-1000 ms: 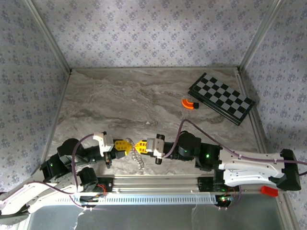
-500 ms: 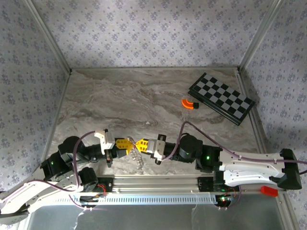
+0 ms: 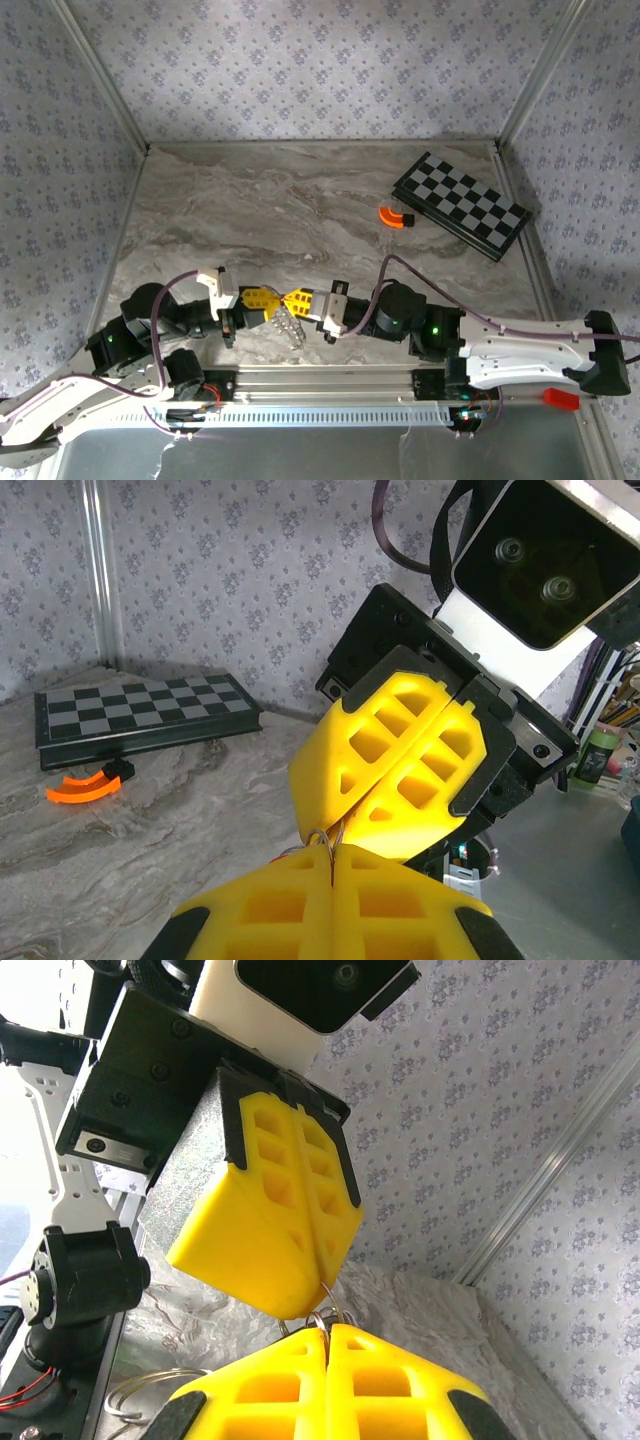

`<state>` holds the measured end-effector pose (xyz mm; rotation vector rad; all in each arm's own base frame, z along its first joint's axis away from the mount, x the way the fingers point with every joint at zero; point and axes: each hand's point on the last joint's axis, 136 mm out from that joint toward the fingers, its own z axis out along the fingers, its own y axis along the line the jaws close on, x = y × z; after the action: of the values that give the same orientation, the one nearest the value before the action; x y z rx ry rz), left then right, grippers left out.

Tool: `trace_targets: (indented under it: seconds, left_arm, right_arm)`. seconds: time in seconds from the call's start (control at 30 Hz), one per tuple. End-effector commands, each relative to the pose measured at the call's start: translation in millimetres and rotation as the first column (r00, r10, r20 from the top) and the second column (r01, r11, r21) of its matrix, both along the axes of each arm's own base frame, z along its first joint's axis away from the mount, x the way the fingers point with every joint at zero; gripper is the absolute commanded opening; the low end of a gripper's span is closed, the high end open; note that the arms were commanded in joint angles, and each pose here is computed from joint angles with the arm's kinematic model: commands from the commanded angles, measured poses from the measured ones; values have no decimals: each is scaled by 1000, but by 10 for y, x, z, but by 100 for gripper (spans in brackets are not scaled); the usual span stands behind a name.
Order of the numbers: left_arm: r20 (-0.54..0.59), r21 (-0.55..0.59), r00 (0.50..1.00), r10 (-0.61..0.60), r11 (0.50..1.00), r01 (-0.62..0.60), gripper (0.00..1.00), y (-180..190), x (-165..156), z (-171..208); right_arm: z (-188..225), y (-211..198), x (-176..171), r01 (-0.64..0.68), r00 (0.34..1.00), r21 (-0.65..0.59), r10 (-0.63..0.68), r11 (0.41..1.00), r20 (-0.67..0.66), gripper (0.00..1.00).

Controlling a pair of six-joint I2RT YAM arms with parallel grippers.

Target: Put the keys on the keyring

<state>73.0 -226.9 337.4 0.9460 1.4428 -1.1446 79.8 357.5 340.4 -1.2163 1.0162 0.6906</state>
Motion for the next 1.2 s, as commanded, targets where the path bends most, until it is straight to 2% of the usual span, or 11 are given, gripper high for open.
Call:
trace_targets:
  seconds: [0.0,1.0,1.17]
  left_arm:
    - [46,-135,999,1,991,5,0,67,-36,414]
    - [28,-175,999,35,984,-29,0,115,7,451]
    - [28,-195,999,31,980,-25,0,109,5,439]
  right_arm:
    - [-126,5,-41,-9,1000,-36,10,999,13,0]
    - [-170,3,-39,7,1000,-37,-6,999,17,0]
    - [-67,-78,-113,-44,999,10,45,999,-29,10]
